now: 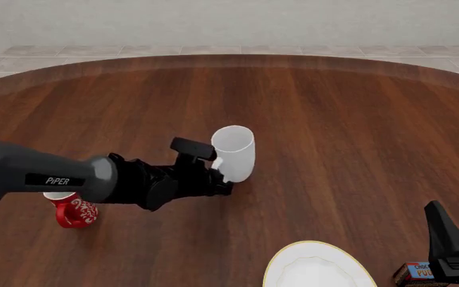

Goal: Put the white mug on the plate.

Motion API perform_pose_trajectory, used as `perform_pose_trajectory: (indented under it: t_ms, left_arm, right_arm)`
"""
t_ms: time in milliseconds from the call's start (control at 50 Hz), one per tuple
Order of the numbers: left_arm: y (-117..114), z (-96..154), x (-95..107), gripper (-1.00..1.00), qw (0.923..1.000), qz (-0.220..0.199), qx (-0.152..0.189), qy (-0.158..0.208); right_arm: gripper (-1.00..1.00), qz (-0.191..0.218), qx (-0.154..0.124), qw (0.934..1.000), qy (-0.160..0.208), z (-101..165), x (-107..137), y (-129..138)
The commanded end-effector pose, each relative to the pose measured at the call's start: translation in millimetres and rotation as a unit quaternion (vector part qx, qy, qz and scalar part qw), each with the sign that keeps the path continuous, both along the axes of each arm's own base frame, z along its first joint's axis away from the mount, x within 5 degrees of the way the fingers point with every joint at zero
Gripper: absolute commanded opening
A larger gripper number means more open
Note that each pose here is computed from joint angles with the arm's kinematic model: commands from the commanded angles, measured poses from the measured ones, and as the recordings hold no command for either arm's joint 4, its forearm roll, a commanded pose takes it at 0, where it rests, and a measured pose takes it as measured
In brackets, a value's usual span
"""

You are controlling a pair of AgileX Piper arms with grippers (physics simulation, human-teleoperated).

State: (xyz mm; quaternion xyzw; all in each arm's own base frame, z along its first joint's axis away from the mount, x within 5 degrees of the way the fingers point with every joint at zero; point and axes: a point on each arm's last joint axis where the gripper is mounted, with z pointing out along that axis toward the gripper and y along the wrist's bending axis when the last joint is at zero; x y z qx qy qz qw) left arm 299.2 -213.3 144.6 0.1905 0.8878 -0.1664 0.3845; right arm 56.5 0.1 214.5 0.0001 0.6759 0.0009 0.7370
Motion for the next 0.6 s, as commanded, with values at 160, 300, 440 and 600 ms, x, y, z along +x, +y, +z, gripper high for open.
perform_pose_trajectory:
  t_ms: [160, 300, 440, 600]
  left_arm:
    - [10, 31, -23, -1.0, 0.9998, -0.011, -0.007, -0.016]
    - [16, 38, -31, -1.0, 0.9997, -0.012, -0.006, -0.018]
    - [20, 46, -44, -1.0, 0.9994, -0.019, -0.013, -0.025]
    - [25, 54, -58, -1.0, 0.9991, -0.023, -0.02, -0.03]
  right_arm:
    - [1.0, -0.001, -0.001, 1.0, 0.0, 0, 0, 0]
    - [1.0, -0.001, -0.001, 1.0, 0.0, 0, 0, 0]
    - [1.0, -0.001, -0.001, 1.0, 0.0, 0, 0, 0]
    - [1.0, -0.001, -0.001, 1.0, 0.0, 0, 0, 0]
